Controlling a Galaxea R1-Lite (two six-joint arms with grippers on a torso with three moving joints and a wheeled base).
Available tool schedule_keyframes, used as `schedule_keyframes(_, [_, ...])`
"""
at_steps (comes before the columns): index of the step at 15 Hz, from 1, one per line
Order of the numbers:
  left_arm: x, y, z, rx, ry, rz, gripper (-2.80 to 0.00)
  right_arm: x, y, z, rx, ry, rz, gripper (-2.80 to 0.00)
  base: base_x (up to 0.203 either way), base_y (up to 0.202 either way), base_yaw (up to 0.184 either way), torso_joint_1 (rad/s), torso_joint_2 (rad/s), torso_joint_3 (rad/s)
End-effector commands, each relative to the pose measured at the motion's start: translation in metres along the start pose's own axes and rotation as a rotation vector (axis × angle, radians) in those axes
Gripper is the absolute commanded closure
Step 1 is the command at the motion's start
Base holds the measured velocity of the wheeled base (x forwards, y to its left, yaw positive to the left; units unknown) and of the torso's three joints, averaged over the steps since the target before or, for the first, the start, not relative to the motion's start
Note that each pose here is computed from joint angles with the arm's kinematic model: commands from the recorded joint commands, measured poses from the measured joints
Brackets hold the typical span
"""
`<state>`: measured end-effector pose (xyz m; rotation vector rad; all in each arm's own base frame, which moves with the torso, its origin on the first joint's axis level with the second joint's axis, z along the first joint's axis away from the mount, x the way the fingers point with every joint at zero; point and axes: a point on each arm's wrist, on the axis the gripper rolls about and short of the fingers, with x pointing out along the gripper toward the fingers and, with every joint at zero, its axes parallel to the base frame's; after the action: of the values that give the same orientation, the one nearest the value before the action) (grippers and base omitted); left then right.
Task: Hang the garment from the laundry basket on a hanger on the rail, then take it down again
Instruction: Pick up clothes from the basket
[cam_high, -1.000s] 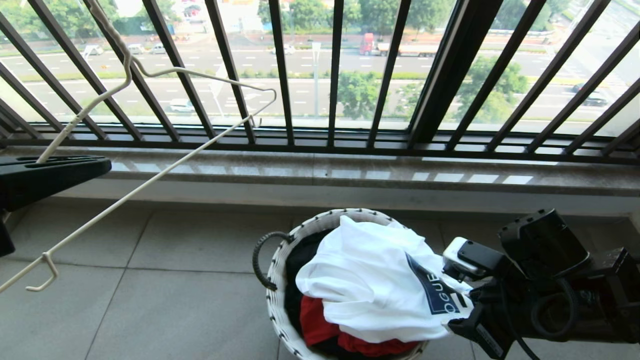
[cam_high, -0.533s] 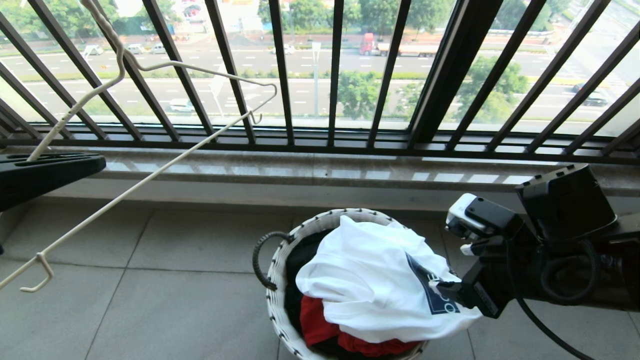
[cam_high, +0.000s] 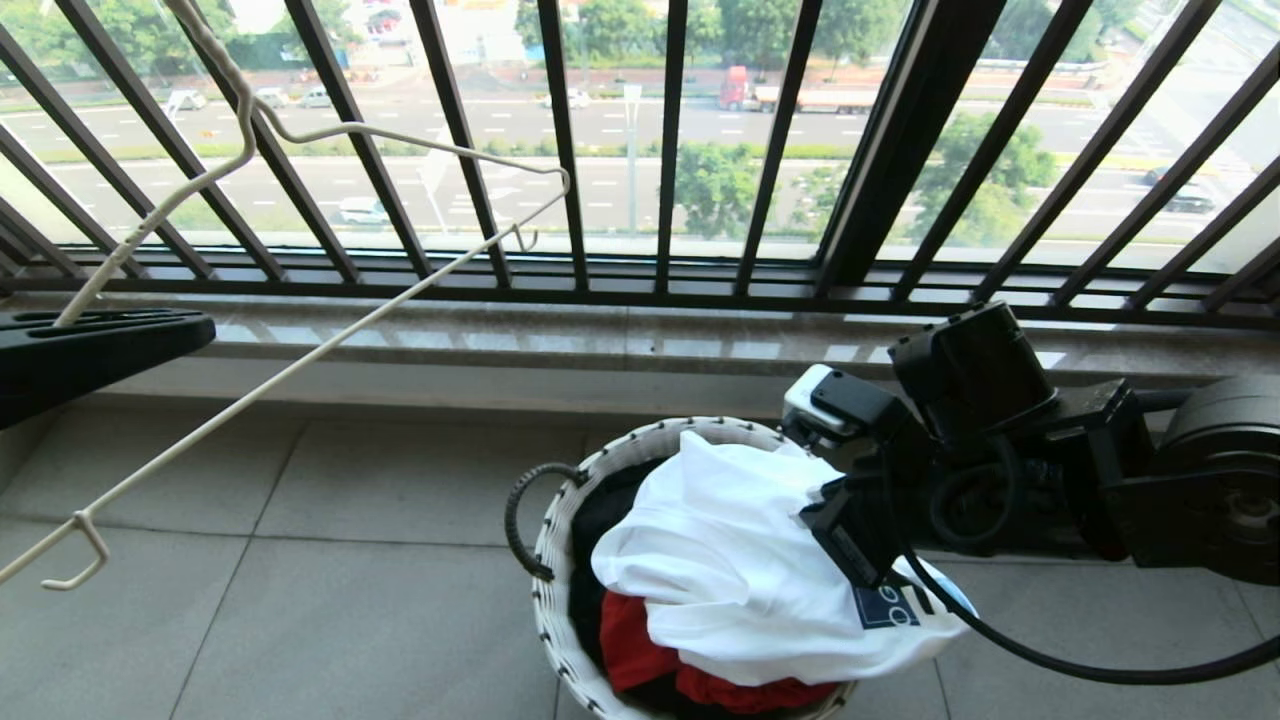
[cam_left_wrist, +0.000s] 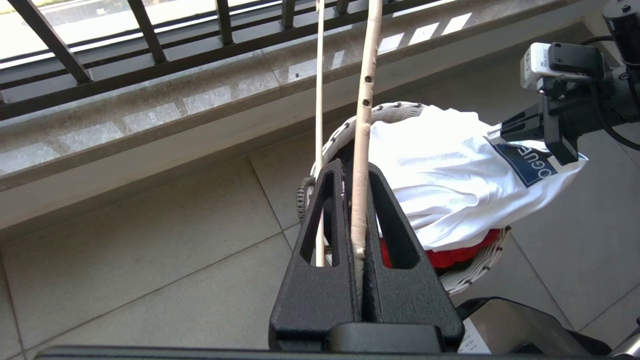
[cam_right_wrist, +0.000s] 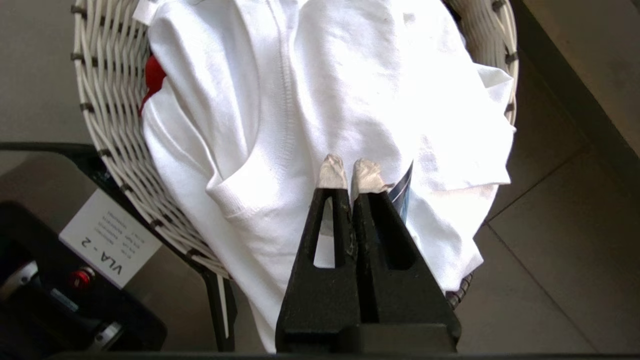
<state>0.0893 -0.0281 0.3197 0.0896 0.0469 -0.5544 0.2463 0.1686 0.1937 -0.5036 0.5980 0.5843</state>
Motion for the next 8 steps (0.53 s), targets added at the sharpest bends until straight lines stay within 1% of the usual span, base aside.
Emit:
schedule_keyframes(1, [-0.003, -0.001, 0.001, 0.004, -0.01, -0.006, 0.0, 0.039, 0.01, 0.013, -0.023, 0.03, 0.035, 0.0, 0.0, 0.0, 0.0, 0.0, 0.0, 0.0])
schedule_keyframes(4, [-0.006, -0.002, 0.002, 0.008, -0.02, -0.005, 0.0, 0.059, 0.041, 0.024, -0.079, 0.029, 0.103, 0.0, 0.0, 0.0, 0.0, 0.0, 0.0, 0.0])
schedule_keyframes(6, [-0.006, -0.002, 0.002, 0.007, -0.022, -0.002, 0.0, 0.079, 0.054, 0.02, -0.098, 0.066, 0.125, 0.0, 0.0, 0.0, 0.0, 0.0, 0.0, 0.0])
schedule_keyframes(7, [-0.006, -0.002, 0.003, 0.008, -0.024, 0.0, 0.0, 0.087, 0.058, 0.019, -0.102, 0.067, 0.126, 0.0, 0.0, 0.0, 0.0, 0.0, 0.0, 0.0])
schedule_keyframes(8, [-0.008, -0.002, 0.003, 0.009, -0.028, -0.001, 0.0, 0.093, 0.062, 0.022, -0.107, 0.034, 0.123, -1.14, 0.0, 0.0, 0.0, 0.0, 0.0, 0.0])
